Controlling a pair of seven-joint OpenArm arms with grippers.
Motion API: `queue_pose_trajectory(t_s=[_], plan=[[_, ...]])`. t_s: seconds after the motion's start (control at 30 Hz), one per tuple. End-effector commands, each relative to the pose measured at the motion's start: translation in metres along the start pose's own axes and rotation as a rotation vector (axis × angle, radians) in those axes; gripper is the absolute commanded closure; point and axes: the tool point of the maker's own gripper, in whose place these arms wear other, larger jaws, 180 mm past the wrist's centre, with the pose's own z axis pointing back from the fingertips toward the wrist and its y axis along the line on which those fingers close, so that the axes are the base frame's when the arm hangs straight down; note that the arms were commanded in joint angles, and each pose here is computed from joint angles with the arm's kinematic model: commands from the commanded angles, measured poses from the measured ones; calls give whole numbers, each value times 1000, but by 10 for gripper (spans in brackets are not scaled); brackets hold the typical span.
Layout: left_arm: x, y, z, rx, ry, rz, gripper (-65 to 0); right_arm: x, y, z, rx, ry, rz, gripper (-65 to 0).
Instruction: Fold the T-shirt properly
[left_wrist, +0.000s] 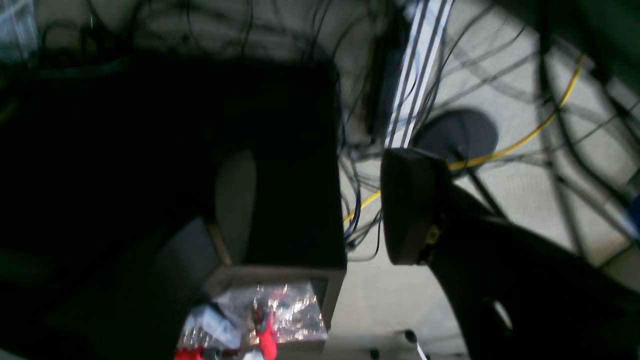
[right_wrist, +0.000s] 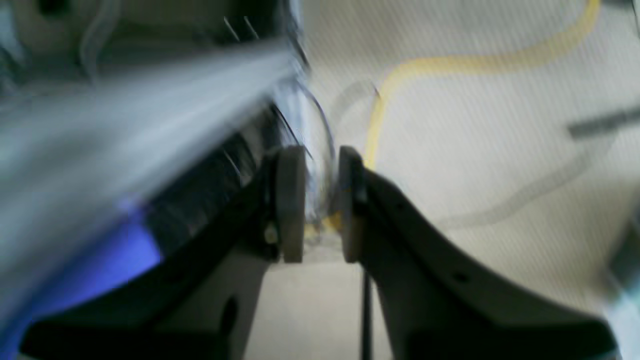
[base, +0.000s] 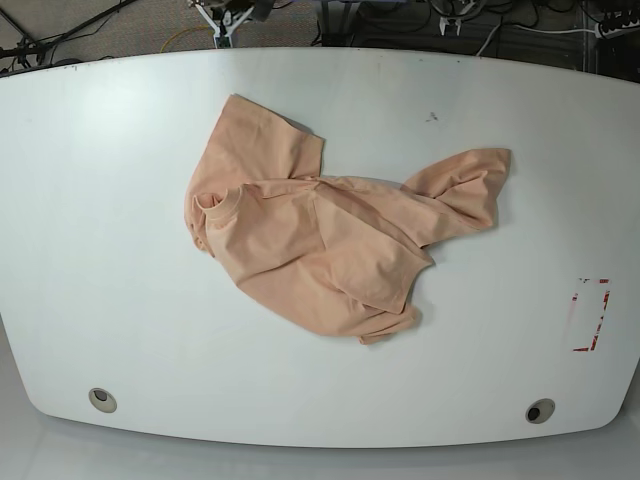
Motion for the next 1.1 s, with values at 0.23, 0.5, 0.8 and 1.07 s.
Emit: queue_pose_trajectory(t_s=[0.23,0.5,0.8,1.07], plan=[[-6,5,1,9,10,-5,-369,-8,-8,3,-13,11,1,-116],[-16,8,5,17,-102,2,-369,-21,-9,13,-14,-1,18,-111],[-36,39,22,72,-204,-19,-368,-21,6,46,1,-61,72,-111],[-19,69,76,148,-361,-95,-368,-19,15,83,5,-109,124,-109]])
